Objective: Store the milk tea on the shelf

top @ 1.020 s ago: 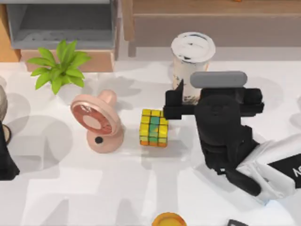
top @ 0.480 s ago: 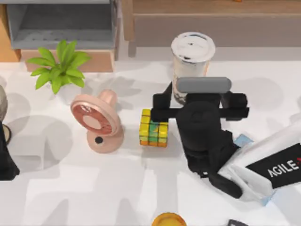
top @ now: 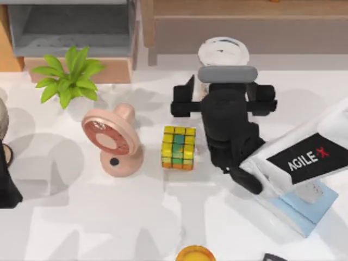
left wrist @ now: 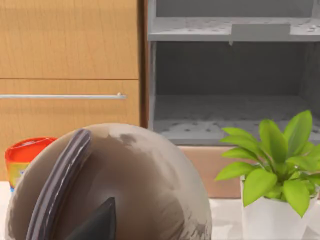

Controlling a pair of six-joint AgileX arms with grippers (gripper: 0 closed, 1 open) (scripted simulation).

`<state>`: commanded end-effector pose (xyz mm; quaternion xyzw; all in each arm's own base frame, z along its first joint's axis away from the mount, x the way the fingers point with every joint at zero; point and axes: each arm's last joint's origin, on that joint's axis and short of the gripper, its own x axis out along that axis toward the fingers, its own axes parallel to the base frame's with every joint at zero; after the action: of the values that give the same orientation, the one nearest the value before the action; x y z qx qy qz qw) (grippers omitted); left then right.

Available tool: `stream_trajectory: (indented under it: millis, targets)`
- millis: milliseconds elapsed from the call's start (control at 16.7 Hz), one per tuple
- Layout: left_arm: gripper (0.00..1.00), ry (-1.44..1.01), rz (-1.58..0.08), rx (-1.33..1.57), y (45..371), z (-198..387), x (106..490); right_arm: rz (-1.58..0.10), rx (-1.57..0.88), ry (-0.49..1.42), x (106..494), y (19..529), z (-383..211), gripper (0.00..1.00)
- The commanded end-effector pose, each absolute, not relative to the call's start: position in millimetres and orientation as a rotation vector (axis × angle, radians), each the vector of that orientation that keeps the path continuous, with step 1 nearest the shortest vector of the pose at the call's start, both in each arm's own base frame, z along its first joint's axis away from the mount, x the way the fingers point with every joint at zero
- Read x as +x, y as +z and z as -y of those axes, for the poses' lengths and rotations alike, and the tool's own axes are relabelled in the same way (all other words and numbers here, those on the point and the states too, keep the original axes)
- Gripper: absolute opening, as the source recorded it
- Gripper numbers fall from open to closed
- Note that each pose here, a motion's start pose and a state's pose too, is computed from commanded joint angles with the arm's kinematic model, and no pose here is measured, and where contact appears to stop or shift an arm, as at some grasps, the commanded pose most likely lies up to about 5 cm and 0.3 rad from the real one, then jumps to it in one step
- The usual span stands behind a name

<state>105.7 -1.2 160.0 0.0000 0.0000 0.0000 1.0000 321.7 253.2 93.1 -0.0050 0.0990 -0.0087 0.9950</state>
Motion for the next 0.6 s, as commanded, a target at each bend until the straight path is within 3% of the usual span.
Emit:
stream_trajectory:
  millis: [420,600]
  targets:
    - [1.00,0.000,0.000,0.000,160,1,106,-0.198,-0.010,-0.017,341,89,-251,1.00]
    - [1.00,0.000,0.000,0.000,160,1,106,-0.198,-0.010,-0.017,341,89,-251,0.77]
